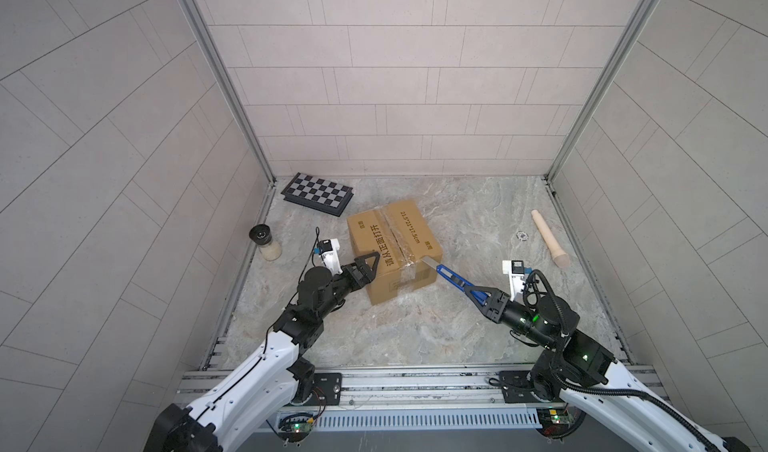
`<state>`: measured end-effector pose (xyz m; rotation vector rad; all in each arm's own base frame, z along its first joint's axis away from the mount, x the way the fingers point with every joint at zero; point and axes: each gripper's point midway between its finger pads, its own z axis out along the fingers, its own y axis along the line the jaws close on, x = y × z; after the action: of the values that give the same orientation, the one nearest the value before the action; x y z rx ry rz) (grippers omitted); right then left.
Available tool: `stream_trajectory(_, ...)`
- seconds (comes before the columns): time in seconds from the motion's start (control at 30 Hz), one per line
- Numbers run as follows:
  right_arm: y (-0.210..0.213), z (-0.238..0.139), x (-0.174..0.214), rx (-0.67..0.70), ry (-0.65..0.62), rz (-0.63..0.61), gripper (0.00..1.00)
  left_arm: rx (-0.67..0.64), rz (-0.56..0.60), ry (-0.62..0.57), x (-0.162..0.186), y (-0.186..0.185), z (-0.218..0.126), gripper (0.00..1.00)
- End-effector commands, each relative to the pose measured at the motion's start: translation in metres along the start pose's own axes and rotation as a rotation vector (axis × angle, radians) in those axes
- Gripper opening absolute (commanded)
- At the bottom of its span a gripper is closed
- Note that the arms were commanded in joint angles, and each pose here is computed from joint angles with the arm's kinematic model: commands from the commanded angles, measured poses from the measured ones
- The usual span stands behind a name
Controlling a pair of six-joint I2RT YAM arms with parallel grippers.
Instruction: Unpack the express box
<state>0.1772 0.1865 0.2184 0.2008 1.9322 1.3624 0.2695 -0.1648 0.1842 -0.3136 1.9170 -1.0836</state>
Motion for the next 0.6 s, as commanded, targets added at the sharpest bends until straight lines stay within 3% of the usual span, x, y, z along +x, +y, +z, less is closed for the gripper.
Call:
stream_trajectory(0.0, 0.0046, 0.0014, -0.0030, -0.028, -0.020, 0.026, 0.00, 0.036, 0.018, -0.023, -0.0065, -0.0109, -0.0023, 1.00)
stream_trajectory(0.57, 0.0025, 0.0053, 0.0045, -0.031, 0.014, 0.038, 0.00, 0.031, 0.016, -0.021, -0.0060, -0.0097, -0.0016, 1.00)
